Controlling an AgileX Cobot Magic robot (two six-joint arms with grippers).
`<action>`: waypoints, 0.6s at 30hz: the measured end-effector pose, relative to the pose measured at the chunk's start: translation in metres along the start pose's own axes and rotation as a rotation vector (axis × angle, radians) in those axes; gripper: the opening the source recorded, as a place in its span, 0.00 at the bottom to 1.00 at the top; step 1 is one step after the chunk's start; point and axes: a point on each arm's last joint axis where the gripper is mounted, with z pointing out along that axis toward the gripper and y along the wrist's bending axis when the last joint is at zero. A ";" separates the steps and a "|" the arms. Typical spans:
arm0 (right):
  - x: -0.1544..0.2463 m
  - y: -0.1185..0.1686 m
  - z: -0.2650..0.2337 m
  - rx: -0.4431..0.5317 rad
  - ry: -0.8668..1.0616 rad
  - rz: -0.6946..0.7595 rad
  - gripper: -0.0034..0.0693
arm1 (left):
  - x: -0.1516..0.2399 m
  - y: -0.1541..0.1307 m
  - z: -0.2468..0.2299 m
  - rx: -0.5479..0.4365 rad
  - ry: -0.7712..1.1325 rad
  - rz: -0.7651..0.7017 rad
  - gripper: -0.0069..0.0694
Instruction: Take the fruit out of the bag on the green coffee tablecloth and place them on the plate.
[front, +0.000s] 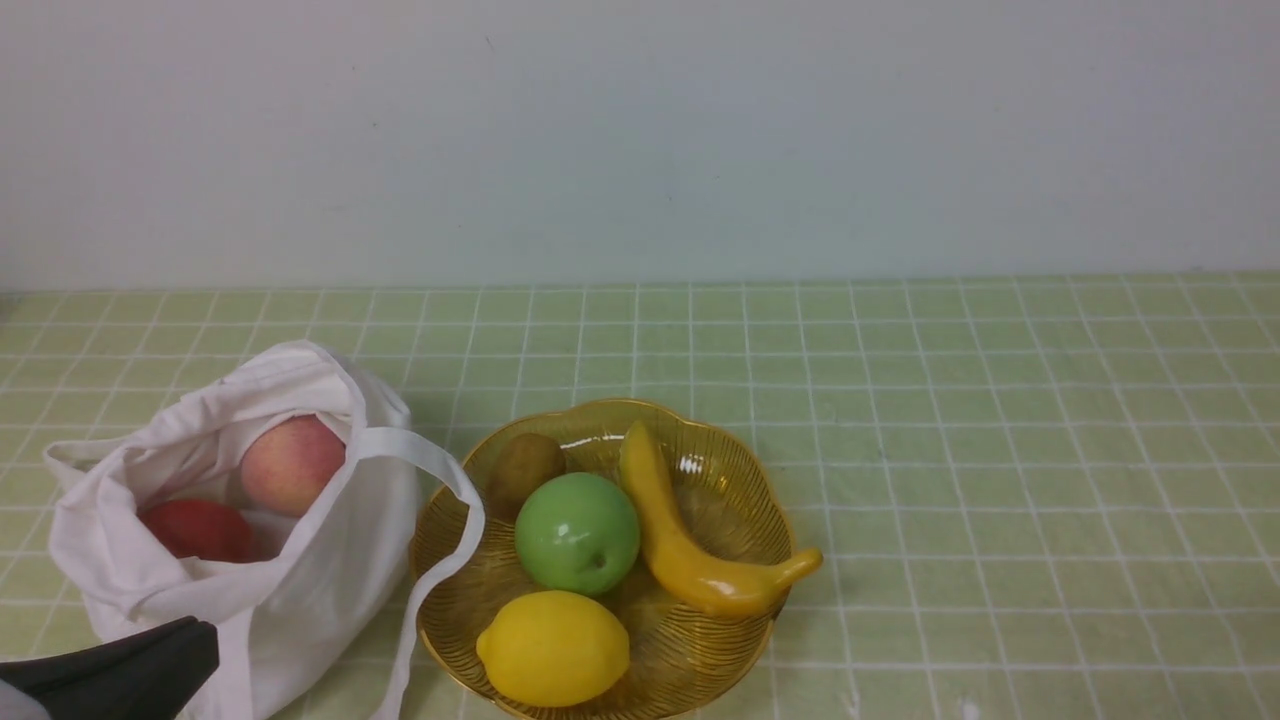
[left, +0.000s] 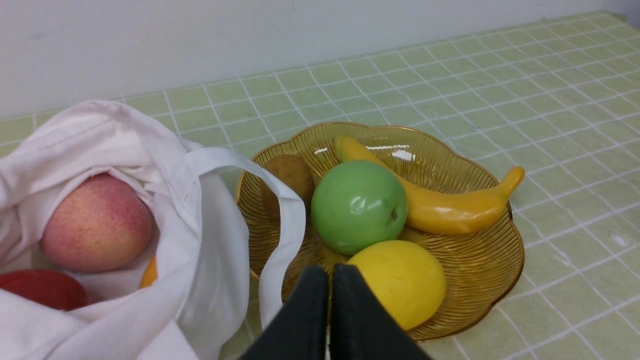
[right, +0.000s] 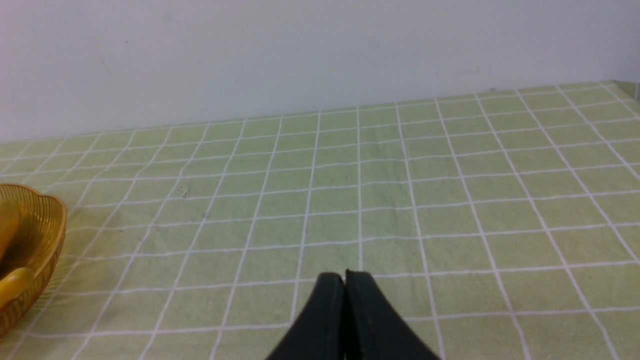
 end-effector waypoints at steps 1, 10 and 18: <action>0.000 0.000 0.000 0.000 0.000 0.000 0.03 | 0.000 0.000 -0.002 0.001 -0.009 0.008 0.08; 0.000 0.000 0.000 0.000 0.000 0.000 0.03 | 0.012 0.005 -0.010 -0.076 -0.117 0.086 0.08; 0.000 0.000 0.000 0.000 0.000 0.000 0.03 | 0.055 0.014 0.001 -0.188 -0.145 0.070 0.08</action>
